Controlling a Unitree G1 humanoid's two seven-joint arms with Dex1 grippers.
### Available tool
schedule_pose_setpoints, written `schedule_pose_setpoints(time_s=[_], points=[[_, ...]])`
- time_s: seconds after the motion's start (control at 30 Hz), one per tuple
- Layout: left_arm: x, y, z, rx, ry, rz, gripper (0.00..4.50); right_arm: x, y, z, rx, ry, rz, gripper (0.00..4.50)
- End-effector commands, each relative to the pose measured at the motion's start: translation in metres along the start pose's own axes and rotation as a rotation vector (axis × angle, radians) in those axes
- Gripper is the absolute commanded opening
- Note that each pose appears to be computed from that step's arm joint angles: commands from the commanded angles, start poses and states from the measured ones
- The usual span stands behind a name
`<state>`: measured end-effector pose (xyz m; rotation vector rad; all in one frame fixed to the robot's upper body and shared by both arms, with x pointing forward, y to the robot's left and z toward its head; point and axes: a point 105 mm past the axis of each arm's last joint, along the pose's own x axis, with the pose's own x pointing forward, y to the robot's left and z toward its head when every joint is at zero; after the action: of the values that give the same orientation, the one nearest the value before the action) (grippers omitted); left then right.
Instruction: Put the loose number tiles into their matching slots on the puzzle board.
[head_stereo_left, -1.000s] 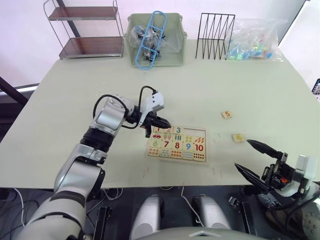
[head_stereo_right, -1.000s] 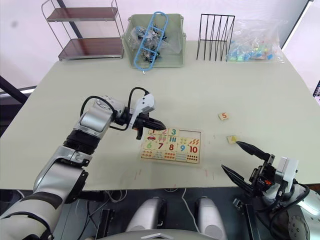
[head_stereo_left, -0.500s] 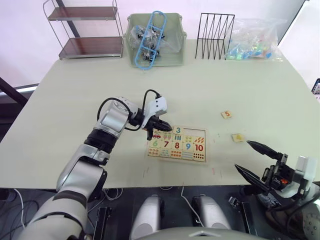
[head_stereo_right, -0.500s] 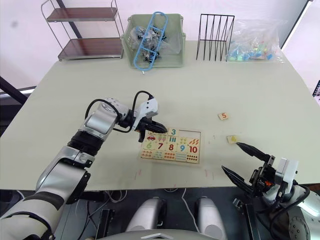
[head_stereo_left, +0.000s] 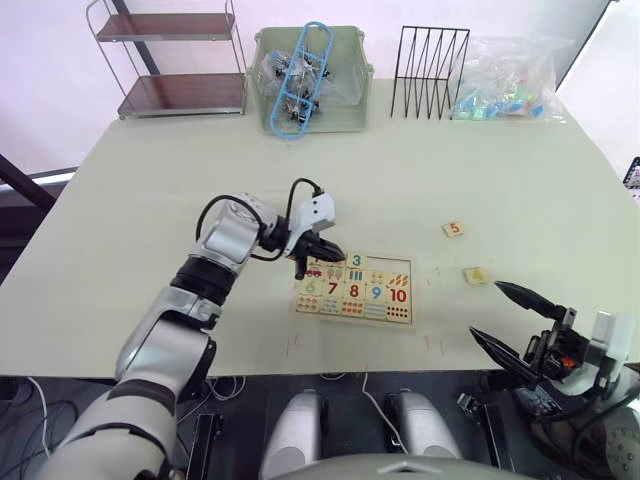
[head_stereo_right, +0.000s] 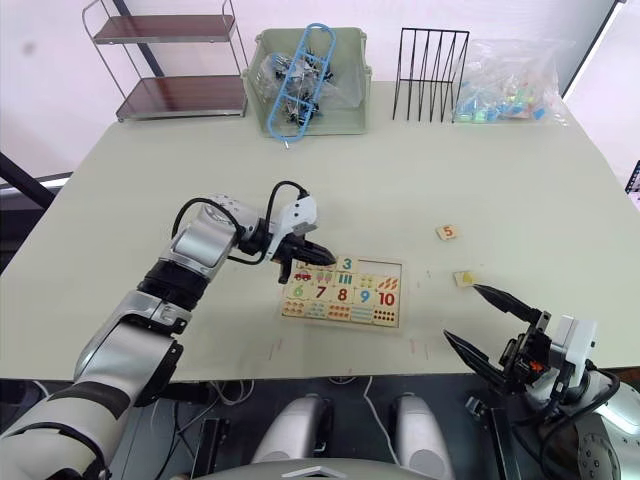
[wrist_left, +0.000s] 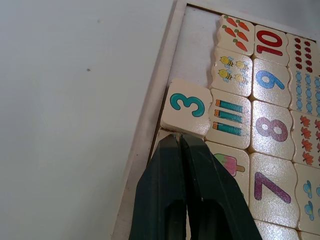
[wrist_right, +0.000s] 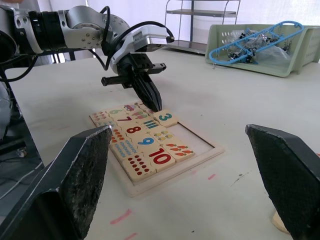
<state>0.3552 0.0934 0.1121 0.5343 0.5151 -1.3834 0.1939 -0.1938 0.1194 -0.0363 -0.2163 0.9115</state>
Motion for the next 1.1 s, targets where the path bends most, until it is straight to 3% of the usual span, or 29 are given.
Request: schedule_pose_setpoints(time_s=[0.03, 0.7, 1.1], points=[[0.000, 0.000, 0.005, 0.031, 0.003, -0.006, 0.14, 0.001, 0.001, 0.008, -0.037, -0.015, 0.010, 4.50], [-0.004, 0.003, 0.005, 0.037, 0.005, -0.003, 0.14, -0.004, 0.002, 0.007, -0.033, -0.008, 0.006, 4.50], [-0.035, -0.003, 0.052, 0.041, -0.268, -0.020, 0.14, -0.004, 0.002, 0.005, -0.029, -0.007, 0.006, 4.50]])
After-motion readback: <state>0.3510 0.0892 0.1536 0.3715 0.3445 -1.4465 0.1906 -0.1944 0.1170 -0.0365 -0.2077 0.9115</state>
